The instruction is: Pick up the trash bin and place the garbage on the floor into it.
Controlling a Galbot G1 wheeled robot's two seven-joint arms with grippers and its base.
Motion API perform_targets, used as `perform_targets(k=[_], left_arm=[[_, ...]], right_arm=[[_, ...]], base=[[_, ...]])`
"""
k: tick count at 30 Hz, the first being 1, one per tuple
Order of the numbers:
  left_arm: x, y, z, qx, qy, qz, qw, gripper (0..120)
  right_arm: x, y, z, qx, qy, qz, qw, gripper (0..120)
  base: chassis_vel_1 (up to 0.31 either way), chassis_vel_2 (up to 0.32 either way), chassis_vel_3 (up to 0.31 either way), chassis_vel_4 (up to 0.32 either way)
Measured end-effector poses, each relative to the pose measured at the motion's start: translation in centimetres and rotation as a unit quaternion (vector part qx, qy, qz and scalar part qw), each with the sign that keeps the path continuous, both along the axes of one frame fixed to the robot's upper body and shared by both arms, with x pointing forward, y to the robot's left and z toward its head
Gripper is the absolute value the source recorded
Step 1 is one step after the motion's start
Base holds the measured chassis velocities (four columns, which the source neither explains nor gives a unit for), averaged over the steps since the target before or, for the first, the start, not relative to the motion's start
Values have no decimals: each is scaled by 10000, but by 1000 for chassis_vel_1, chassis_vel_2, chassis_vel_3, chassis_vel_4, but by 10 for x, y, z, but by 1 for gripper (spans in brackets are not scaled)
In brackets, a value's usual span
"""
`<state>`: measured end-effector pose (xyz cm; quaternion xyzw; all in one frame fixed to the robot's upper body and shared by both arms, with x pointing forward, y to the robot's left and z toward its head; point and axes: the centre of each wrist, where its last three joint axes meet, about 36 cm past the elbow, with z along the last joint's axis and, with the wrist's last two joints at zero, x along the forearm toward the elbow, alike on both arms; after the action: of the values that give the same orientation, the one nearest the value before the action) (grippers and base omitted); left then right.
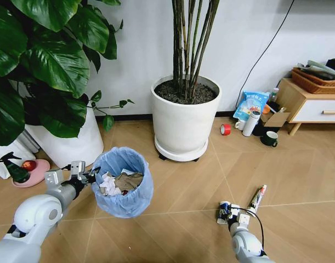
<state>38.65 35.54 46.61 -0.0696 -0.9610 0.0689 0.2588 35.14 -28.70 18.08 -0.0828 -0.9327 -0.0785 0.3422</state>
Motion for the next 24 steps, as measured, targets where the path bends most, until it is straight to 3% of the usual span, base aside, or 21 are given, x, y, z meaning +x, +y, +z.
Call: perform_targets(k=[6,16,24], left_arm=[[-1,1,0,4,3,9,10000,0],[-4,-1,1,4,-1,-11,10000,0],[-6,-7,-1,25,42,-45,10000,0]], right_arm=[[2,0,2,6,-46,2,10000,12],[8,-8,29,-65,-489,183,9986,12],[36,-3,118,152,-1720,801,9817,11]], base=[[0,0,0,0],[0,0,0,0],[0,0,0,0]])
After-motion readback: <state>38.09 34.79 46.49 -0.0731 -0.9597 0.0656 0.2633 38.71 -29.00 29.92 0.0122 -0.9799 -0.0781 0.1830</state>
